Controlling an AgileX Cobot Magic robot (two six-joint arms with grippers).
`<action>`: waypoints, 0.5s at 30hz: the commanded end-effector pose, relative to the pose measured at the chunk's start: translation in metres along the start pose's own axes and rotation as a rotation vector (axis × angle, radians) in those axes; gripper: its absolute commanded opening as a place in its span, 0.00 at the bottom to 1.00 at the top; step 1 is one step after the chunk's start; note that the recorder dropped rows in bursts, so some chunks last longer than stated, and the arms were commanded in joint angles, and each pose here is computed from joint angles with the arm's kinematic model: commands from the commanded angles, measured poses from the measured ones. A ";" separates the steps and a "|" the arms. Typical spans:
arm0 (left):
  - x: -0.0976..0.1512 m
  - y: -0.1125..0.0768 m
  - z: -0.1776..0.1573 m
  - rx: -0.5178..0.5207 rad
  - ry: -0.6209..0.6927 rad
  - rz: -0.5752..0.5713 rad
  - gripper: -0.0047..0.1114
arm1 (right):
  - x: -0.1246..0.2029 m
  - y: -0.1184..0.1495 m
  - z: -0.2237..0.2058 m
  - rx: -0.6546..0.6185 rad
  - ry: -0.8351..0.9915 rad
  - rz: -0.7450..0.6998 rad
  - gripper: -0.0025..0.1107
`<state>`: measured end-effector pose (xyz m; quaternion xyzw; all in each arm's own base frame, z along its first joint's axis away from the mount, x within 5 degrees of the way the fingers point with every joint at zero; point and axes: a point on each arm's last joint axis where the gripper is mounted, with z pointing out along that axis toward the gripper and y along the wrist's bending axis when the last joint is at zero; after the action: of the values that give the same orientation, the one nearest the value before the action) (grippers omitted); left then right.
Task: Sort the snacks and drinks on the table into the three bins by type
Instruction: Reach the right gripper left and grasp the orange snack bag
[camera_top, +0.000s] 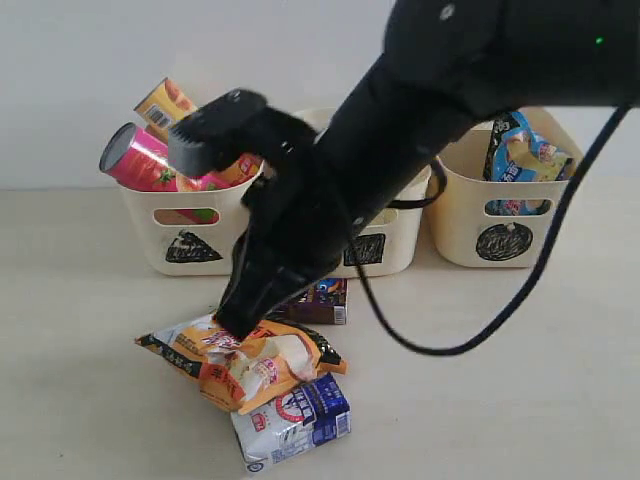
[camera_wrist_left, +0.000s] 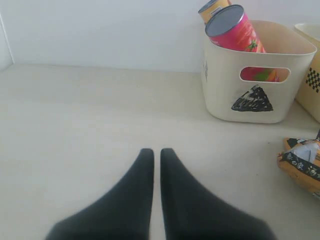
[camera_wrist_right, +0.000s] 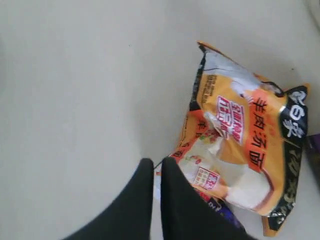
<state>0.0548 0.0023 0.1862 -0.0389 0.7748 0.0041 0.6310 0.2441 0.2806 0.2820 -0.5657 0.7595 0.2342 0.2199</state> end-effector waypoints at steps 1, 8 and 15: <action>-0.001 0.000 0.000 -0.003 -0.009 0.002 0.08 | -0.009 0.024 0.031 0.101 0.117 -0.104 0.03; -0.001 0.000 0.000 -0.003 -0.009 0.002 0.08 | -0.036 0.024 0.060 0.295 0.243 -0.068 0.39; -0.001 0.000 0.000 -0.003 -0.009 0.002 0.08 | -0.056 0.021 0.085 0.314 0.240 -0.058 0.77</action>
<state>0.0548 0.0023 0.1862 -0.0389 0.7748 0.0041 0.6310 0.2459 0.3721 0.2512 -0.5637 0.7954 0.0471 0.2175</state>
